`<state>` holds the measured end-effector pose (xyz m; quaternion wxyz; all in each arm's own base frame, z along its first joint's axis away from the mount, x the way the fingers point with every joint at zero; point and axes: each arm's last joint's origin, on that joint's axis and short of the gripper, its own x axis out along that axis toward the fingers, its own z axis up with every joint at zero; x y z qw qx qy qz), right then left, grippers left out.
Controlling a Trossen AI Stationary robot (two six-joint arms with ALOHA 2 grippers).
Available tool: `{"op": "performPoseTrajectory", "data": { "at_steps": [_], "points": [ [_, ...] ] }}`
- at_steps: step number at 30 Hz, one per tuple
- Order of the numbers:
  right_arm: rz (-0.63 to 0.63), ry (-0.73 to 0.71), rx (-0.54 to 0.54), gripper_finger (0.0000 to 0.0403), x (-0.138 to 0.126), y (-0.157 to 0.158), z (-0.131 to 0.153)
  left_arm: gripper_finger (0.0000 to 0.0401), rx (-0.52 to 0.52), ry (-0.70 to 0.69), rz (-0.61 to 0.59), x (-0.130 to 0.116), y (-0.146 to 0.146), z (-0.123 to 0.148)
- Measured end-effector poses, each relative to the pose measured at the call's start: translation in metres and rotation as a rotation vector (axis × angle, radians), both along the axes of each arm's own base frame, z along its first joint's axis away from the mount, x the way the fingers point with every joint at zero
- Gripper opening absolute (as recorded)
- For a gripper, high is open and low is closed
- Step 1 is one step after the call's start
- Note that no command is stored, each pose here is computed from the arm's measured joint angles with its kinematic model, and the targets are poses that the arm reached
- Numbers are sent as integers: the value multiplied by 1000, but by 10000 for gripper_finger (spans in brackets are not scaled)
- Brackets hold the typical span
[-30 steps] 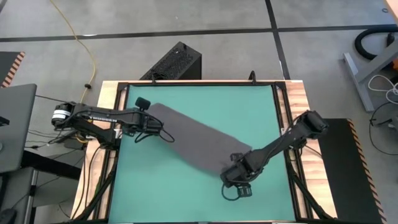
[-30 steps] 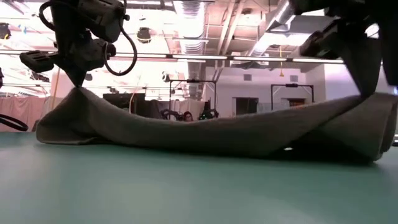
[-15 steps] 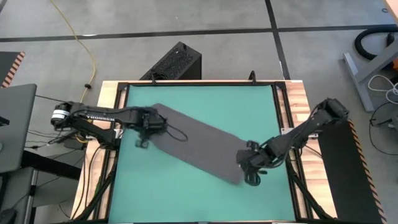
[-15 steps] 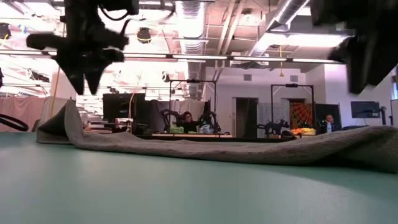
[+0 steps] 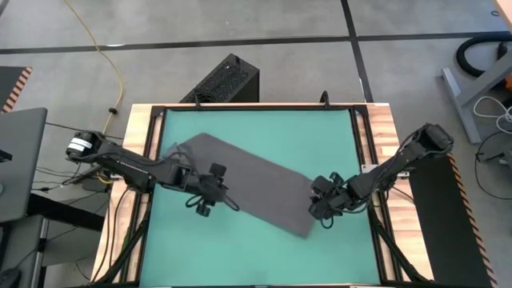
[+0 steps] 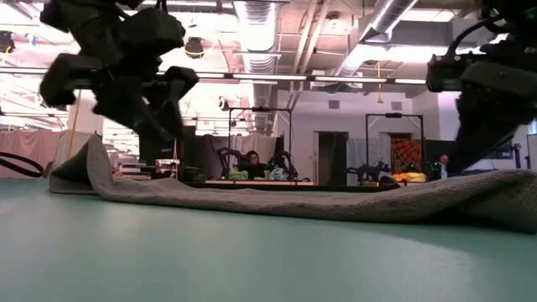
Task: Roll towel
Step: Roll the gray towel
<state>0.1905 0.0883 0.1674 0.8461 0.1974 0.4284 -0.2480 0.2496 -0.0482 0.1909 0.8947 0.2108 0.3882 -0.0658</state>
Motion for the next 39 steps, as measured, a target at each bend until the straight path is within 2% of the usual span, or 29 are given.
{"op": "performPoseTrajectory", "data": {
  "at_steps": [3,5,12,15,19,22,27,30,35,39],
  "points": [
    [-12,-48,-19,179,3,0,2,151,-5,-108,-24,4,-1,-3],
    [-7,-79,-4,178,6,2,3,151,-21,-128,-41,9,-3,-6],
    [130,-188,73,178,11,21,11,151,-50,52,-70,20,-8,-51],
    [178,-230,68,178,14,25,14,151,-68,49,-68,26,-9,-61],
    [181,-245,71,178,15,25,15,148,-76,34,-60,33,-8,-59],
    [182,-251,73,178,16,26,16,122,-80,60,-45,33,-6,-59],
    [242,-324,61,178,21,29,22,17,-112,101,-12,34,0,-59],
    [303,-450,51,178,30,34,32,4,-86,62,-6,39,3,-47],
    [422,-749,-31,177,53,47,53,0,57,-59,83,42,14,0],
    [465,-836,-111,169,76,60,53,0,58,-140,146,34,30,36]
  ]
}}
